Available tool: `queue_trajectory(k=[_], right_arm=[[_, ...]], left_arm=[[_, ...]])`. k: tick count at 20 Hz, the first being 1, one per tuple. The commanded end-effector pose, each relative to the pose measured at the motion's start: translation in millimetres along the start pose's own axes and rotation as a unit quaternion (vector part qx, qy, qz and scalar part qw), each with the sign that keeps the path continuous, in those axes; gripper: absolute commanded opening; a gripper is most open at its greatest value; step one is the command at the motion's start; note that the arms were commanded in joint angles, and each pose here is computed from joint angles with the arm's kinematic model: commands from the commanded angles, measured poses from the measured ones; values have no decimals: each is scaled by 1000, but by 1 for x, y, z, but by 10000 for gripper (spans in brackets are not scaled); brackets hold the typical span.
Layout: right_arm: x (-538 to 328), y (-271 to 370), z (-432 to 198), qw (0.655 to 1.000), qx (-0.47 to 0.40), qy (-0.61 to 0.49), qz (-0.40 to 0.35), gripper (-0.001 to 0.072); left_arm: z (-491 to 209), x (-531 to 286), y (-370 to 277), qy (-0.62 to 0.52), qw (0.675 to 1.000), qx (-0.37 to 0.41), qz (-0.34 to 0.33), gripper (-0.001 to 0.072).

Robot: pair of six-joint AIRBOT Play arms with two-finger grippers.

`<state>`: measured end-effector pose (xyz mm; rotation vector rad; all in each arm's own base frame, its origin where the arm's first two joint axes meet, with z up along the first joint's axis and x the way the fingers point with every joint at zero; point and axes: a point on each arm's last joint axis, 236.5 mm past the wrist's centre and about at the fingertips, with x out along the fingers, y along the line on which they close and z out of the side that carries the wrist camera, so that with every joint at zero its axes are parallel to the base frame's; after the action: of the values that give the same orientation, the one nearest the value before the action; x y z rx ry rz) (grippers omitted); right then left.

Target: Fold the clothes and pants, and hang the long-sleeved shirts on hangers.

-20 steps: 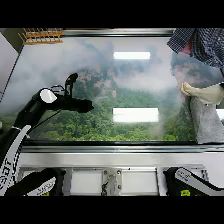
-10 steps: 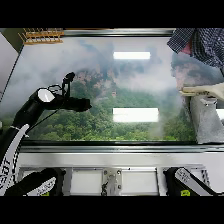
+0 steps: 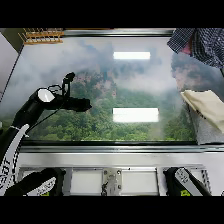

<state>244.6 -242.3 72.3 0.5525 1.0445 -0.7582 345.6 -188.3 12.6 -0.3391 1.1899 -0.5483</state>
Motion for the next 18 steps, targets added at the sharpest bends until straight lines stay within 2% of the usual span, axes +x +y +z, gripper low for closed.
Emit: queue_trajectory(k=[1, 2, 3, 4, 7, 10, 14, 16, 18], right_arm=[[20, -23, -35, 998, -1, 49, -45, 21], [23, -26, -41, 997, -3, 57, -51, 124], [25, -28, -46, 996, -4, 65, -55, 374], [25, -30, -49, 996, -6, 71, -59, 496], [18, -23, -40, 998, -22, 44, -47, 492], [-14, 43, -24, 994, -87, -37, 53, 492], [-68, 163, -65, 953, -187, -52, 234, 492], [-85, 206, -96, 928, -230, -33, 290, 492], [-94, 231, -125, 908, -277, -16, 314, 490]], left_arm=[[-2, 0, 0, 4, 1000, 0, -1, 8], [-2, 0, 0, 4, 1000, 0, -1, 8], [-2, 0, 0, 4, 1000, 0, -1, 8], [-2, 0, 0, 4, 1000, 0, 0, 8], [-2, 0, 0, 4, 1000, 0, 0, 8], [-1, 0, 0, 2, 1000, 0, 0, 8], [-1, 0, 0, 2, 1000, 0, 0, 8], [-2, 0, 0, 3, 1000, 0, -1, 8], [-1, 0, 0, 3, 1000, 0, -1, 8]])
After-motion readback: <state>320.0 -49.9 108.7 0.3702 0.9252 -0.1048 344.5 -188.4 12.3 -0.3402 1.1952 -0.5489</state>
